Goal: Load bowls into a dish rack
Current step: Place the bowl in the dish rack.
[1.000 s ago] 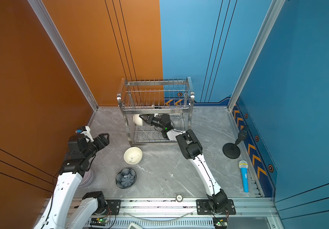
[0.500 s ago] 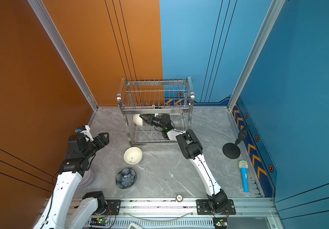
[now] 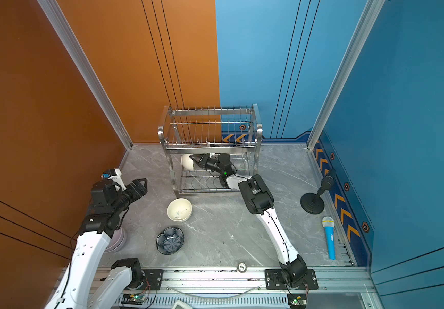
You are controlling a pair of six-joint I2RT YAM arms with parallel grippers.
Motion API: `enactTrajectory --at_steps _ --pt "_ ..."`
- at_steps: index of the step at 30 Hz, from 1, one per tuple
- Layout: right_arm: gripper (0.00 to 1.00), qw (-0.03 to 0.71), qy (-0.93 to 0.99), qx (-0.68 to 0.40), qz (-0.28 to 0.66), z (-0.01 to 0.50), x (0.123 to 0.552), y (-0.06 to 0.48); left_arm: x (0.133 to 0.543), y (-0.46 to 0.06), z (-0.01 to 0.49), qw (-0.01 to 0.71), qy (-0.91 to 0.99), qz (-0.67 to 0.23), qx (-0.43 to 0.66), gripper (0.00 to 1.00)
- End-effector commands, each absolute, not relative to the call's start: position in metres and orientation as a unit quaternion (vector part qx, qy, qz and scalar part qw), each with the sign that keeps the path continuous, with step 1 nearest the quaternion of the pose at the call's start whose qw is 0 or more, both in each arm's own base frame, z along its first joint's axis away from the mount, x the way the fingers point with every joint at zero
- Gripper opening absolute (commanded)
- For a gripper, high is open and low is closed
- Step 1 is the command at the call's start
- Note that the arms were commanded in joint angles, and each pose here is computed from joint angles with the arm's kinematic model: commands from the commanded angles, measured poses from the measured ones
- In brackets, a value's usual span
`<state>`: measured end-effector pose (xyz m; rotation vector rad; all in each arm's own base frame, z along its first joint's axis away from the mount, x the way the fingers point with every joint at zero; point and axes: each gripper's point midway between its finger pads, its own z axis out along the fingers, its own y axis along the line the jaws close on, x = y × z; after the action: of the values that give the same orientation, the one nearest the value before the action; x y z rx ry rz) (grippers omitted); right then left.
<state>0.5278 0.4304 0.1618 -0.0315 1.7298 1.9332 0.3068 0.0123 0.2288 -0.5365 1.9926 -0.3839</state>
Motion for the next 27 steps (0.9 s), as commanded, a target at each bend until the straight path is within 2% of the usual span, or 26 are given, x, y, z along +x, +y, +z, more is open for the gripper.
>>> enactTrajectory --at_steps 1,9,24,27 --pt "0.06 0.281 0.632 -0.021 0.722 0.168 0.529 0.424 0.305 0.012 0.241 0.508 0.820 -0.159 -0.211 0.80" --pt "0.10 0.283 0.638 -0.018 0.716 0.169 0.532 0.422 0.303 0.012 0.241 0.509 0.820 -0.158 -0.210 0.80" --pt "0.40 0.304 0.655 -0.025 0.691 0.186 0.528 0.415 0.300 0.014 0.239 0.510 0.820 -0.152 -0.211 0.80" --pt "0.43 0.308 0.661 -0.024 0.683 0.187 0.526 0.413 0.299 0.015 0.236 0.508 0.822 -0.149 -0.211 0.80"
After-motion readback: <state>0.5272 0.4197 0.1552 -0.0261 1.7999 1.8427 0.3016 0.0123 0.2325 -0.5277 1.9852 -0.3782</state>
